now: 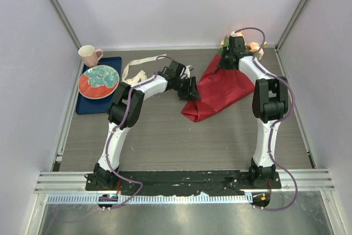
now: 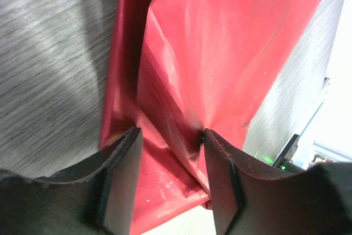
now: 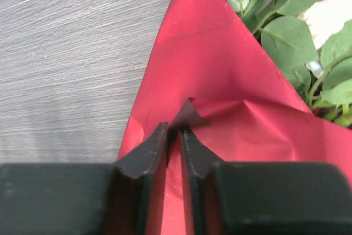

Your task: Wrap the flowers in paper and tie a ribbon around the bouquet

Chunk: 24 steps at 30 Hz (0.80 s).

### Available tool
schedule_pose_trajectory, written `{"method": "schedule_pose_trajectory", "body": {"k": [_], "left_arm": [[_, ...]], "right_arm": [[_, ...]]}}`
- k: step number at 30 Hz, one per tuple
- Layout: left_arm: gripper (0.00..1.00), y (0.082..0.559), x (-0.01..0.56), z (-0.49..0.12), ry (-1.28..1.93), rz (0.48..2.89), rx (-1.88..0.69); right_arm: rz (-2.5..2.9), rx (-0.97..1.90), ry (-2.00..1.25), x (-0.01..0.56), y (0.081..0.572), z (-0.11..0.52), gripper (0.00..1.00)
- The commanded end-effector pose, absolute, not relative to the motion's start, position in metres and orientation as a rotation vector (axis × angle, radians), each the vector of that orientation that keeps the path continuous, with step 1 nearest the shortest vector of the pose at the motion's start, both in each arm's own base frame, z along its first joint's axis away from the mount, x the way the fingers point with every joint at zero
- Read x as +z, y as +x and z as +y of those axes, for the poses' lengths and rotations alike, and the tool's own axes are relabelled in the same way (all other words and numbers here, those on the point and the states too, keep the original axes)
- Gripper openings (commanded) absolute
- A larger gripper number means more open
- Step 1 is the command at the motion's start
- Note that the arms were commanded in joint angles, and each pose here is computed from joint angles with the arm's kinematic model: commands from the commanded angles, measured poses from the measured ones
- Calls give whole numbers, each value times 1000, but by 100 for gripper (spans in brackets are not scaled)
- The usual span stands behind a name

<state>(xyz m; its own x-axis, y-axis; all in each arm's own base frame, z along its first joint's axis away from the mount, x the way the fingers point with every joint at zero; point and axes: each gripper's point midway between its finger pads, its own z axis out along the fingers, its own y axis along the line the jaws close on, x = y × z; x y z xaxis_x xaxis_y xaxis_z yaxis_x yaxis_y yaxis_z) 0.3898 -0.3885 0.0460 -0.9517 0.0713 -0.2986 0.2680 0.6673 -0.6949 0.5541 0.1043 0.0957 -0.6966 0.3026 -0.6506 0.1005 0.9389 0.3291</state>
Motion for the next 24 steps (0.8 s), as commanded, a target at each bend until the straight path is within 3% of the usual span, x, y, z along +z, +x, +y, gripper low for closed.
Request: {"method": "schedule_pose_trajectory", "body": {"k": [1,4,6,12,15,18,21,23,24], "left_arm": [[50,378,21,-383,246,2703,-1161],[44,375,18,-382,162,2688,-1183],[39,371,15,-382,67,2693,-1209],[31,351,4,-397,-49,2663,-1211],[29,340,3,-405,-92,2646,-1233],[29,336,6,-411,-132,2618,-1250],[27,334,7,-416,-145,2618,-1245],[26,331,9,-421,-151,2620,-1258],[25,327,10,-427,-136,2621,-1265]], "right_arm": [[2361,327,293,115,557,106,37],[2398,291,320,127,543,100,57],[2376,207,351,148,536,85,62],[2344,134,412,186,472,65,69],[2354,112,373,173,438,60,75],[2388,117,356,145,412,59,75],[2425,373,269,127,384,103,74],[2422,565,238,117,366,136,71],[2424,597,249,114,361,139,63]]}}
